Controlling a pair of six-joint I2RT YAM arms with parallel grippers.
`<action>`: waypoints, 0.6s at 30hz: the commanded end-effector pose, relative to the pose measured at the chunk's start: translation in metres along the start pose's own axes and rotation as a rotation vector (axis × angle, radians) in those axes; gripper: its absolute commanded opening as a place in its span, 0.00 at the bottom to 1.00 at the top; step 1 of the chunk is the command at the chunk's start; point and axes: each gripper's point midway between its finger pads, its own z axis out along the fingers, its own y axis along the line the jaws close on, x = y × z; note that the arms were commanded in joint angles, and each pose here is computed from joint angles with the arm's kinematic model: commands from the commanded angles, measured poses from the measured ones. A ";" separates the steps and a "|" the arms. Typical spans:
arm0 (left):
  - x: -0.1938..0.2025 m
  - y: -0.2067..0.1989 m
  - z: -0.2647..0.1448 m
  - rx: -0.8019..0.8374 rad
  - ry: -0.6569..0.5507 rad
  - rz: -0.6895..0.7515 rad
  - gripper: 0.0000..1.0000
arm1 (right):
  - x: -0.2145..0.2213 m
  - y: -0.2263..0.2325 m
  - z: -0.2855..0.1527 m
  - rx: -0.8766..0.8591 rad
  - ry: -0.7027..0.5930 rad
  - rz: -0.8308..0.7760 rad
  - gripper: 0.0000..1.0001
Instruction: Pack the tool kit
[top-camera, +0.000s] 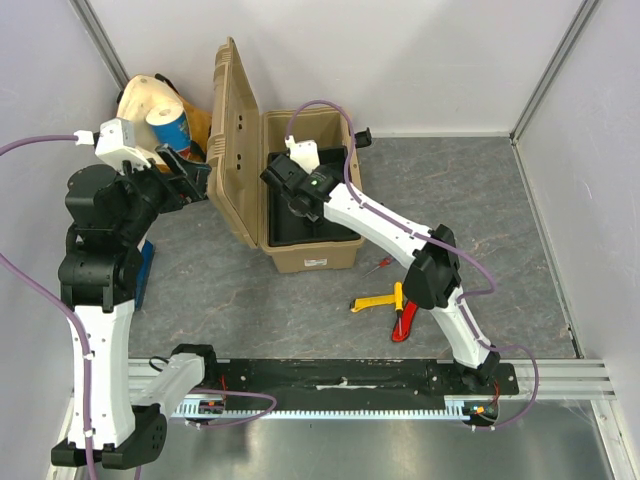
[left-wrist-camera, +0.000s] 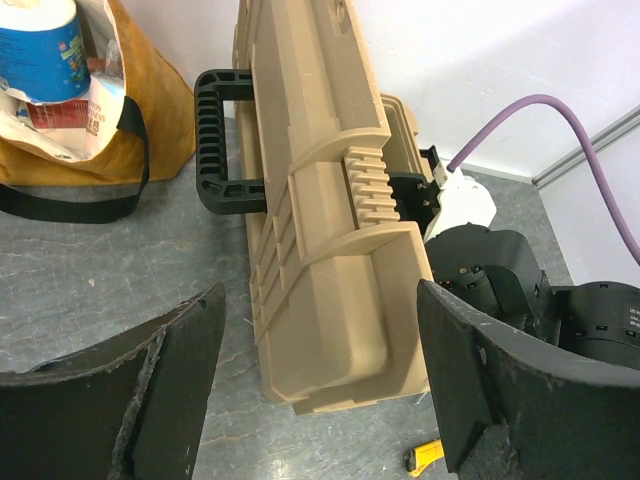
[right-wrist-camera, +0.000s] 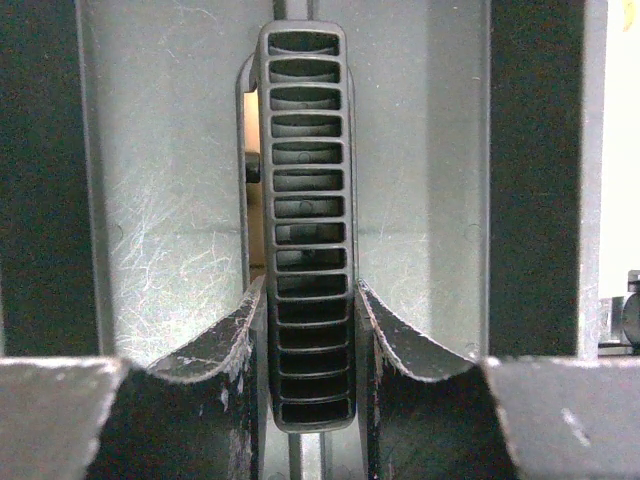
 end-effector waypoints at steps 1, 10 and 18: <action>-0.008 -0.002 0.000 0.009 -0.035 0.034 0.82 | -0.004 0.004 -0.003 -0.021 -0.011 0.067 0.00; -0.009 -0.001 -0.002 0.007 -0.039 0.034 0.82 | -0.001 0.013 0.019 0.007 -0.046 0.073 0.00; -0.007 0.000 -0.002 0.004 -0.038 0.034 0.82 | 0.012 0.018 0.025 -0.024 -0.017 0.073 0.00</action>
